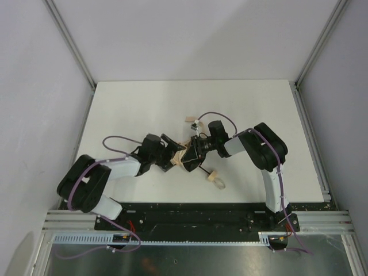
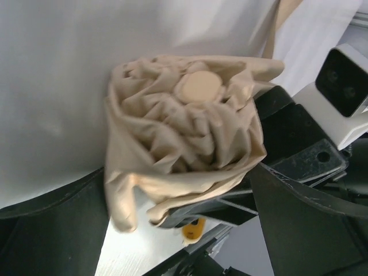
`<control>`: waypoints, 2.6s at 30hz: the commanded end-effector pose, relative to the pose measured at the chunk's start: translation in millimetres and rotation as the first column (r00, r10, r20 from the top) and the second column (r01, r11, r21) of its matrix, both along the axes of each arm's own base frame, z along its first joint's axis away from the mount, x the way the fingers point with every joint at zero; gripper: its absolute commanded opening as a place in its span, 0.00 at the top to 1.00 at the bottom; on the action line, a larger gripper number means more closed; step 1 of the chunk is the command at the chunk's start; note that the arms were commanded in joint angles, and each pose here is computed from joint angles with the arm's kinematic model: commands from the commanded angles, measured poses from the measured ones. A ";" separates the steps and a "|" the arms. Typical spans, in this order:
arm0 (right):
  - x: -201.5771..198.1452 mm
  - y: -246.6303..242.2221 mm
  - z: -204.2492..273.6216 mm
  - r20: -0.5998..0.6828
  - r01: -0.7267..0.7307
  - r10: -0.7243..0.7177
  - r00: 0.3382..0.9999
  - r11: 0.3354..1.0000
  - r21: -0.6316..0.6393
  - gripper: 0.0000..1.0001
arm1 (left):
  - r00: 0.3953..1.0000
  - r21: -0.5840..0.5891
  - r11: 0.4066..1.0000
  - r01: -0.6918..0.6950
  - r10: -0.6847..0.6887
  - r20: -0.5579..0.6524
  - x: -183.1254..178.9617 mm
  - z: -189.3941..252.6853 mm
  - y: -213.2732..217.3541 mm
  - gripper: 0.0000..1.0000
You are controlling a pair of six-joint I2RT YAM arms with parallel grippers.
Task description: Put away the umbrella
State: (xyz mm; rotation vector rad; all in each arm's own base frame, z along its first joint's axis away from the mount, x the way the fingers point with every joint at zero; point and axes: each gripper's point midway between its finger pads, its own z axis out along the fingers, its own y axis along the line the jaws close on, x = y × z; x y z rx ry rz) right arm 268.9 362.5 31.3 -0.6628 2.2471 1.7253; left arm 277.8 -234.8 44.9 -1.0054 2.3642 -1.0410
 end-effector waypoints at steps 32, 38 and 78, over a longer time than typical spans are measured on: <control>-2.5 -29.6 35.1 0.736 0.456 0.103 0.669 0.725 -0.517 0.04 | 0.977 0.107 0.992 -0.062 0.082 -0.199 -33.5 -59.7 22.0 1.00; -8.8 -5.3 30.0 0.829 0.534 0.156 0.537 0.698 -0.477 0.06 | 0.968 0.110 0.991 -0.082 0.106 -0.227 -35.0 -54.4 23.1 1.00; -53.2 -13.1 -70.9 -0.219 -0.080 0.011 0.976 0.948 -0.309 1.00 | 0.999 -0.031 0.999 -0.030 0.030 0.030 9.5 8.7 15.1 0.01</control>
